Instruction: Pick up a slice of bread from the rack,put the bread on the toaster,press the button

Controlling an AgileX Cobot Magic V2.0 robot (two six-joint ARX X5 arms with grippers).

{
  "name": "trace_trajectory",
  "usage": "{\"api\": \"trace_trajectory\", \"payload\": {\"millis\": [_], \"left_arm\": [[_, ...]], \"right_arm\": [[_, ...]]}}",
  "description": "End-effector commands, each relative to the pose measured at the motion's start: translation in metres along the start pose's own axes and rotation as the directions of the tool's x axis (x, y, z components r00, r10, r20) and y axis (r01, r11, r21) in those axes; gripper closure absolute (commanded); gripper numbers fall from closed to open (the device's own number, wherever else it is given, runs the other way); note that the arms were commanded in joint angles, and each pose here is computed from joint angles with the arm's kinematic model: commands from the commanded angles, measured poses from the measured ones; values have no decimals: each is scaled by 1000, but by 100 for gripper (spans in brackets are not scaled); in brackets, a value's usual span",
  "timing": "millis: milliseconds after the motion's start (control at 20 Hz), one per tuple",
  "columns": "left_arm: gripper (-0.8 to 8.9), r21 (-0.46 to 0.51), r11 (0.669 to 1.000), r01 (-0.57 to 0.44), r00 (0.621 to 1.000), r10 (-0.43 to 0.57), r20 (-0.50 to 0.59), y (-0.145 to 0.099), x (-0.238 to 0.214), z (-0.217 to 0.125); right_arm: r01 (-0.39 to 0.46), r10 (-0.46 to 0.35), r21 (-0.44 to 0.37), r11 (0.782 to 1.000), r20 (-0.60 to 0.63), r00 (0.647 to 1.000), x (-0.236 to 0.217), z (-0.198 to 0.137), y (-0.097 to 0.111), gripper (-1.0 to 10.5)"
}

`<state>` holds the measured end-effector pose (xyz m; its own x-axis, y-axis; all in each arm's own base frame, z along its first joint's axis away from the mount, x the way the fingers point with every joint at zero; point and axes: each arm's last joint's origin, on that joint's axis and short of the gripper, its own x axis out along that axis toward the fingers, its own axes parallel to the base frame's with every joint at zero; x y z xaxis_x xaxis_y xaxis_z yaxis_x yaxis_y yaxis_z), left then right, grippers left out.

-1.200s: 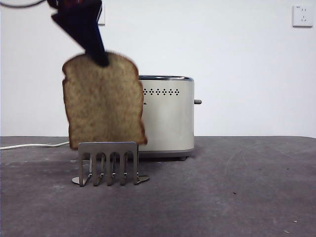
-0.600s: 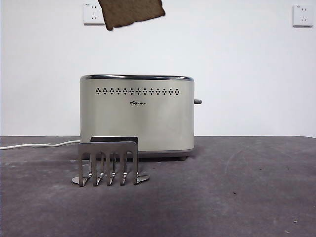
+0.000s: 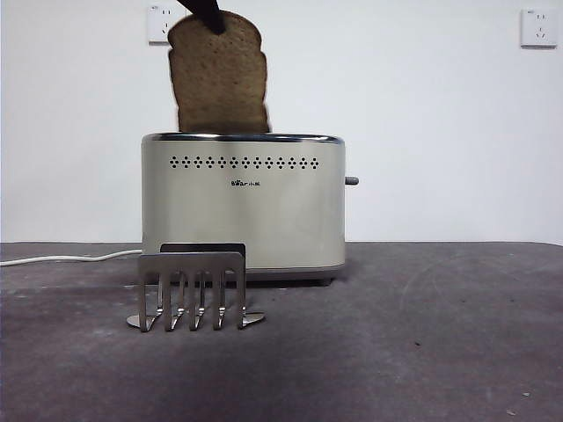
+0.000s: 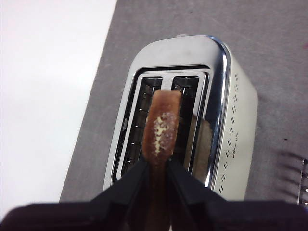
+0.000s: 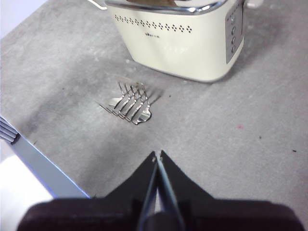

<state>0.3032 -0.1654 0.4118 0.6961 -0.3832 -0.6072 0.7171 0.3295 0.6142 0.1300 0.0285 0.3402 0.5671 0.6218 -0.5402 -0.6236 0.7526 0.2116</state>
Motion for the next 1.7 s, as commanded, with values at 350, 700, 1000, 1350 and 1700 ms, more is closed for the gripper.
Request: {"api": "trace_trajectory", "payload": {"millis": [350,700,1000,1350,1700], "left_arm": [[823,27,999,39,999,-40,34,0,9,-1],[823,50,999,22,997,-26,76,-5,8,11],[823,43,997,68,997,-69,37,-10,20,7],[823,22,993,119,992,-118,-32,-9,62,-8],[648,-36,994,107,992,-109,-68,-2,104,-29]], "right_arm": [[-14,14,5,1000,-44,999,13,3,-9,959],[-34,33,-12,999,-55,998,16,3,-7,959],[-52,51,-24,998,-61,997,18,4,-4,959],[-51,50,-25,998,-61,997,18,4,-4,959],[-50,48,-29,998,-55,997,18,4,-5,959]]}}
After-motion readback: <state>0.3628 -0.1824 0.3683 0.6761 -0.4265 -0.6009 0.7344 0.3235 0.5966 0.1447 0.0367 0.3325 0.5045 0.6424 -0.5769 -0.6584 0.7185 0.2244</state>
